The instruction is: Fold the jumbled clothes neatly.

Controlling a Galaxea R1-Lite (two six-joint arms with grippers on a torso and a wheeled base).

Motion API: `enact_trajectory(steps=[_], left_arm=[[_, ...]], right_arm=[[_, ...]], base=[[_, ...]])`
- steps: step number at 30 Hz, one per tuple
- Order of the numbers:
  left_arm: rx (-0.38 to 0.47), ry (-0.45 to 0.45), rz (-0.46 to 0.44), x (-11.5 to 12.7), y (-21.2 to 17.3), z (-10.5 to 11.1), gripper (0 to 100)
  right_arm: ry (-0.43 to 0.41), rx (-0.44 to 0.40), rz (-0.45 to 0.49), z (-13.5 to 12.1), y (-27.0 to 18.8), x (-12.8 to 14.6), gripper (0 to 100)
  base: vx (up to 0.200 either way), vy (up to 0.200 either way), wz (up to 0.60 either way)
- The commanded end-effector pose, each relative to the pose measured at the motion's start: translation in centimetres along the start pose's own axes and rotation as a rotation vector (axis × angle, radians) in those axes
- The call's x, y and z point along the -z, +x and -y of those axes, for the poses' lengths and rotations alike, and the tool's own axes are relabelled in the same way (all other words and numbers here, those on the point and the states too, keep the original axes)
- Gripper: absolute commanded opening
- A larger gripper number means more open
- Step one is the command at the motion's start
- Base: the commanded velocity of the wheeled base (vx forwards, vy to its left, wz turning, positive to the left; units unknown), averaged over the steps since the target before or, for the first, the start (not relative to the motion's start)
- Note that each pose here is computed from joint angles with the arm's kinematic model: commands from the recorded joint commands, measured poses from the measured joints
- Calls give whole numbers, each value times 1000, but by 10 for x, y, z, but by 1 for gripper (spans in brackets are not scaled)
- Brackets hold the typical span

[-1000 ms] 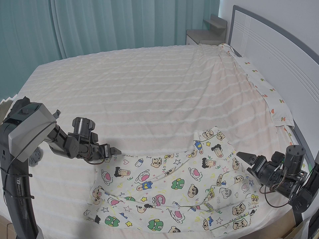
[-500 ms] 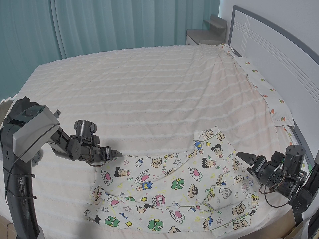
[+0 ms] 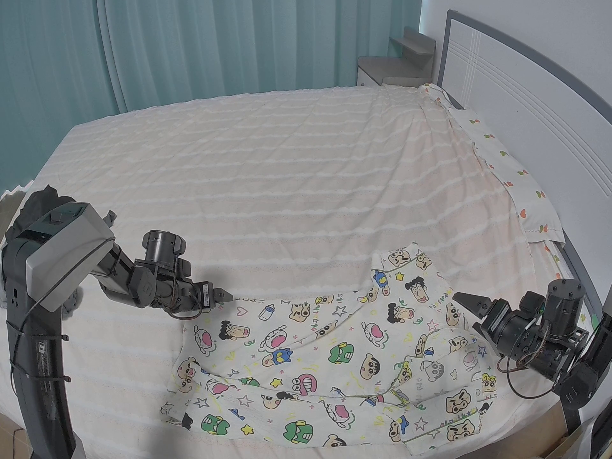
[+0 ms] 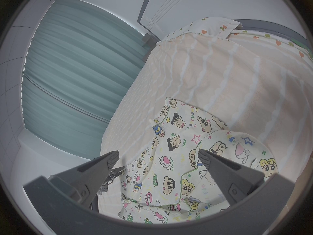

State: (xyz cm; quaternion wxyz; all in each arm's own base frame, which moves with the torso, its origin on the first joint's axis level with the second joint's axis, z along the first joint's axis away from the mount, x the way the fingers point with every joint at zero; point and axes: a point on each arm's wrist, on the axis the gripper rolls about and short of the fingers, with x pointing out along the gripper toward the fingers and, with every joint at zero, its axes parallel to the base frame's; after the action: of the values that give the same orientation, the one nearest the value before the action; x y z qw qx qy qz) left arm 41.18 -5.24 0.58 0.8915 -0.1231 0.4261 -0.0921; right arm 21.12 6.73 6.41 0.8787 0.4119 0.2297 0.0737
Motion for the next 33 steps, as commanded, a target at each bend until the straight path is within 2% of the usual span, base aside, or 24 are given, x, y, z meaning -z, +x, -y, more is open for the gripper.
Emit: enact_trajectory(steps=[1,7,13,14,20,23,25,27,30,33], left_arm=[[1,3,-5,1,2,1,100],[4,8,-25,7,9,2,100],[22,-2,-7,5,10,7,100],[23,-7,-7,6,10,7,0],[24,-15,-11,7,9,8,0],[17,-29,13,1,2,8,0],[20,-44,35,-4,-5,10,0],[25,-67,50,-8,-11,12,0],[25,-86,80,-14,-17,14,0],[-12,-83,122,-18,-19,16,0]], right_arm=[[1,1,-3,0,0,0,100],[0,-1,-5,0,0,1,100],[-1,5,-11,1,1,2,100],[0,7,-10,1,2,2,100],[-11,39,-10,11,12,-3,100],[-71,-1,-52,26,30,-20,100],[-97,-17,-37,33,45,-36,100],[-123,31,-37,42,62,-49,100],[-177,120,-88,49,84,-71,100],[-220,130,-118,41,104,-94,100]], base=[[0,0,0],[0,0,0],[0,0,0],[0,0,0],[0,0,0],[0,0,0],[0,0,0],[0,0,0],[0,0,0],[0,0,0]])
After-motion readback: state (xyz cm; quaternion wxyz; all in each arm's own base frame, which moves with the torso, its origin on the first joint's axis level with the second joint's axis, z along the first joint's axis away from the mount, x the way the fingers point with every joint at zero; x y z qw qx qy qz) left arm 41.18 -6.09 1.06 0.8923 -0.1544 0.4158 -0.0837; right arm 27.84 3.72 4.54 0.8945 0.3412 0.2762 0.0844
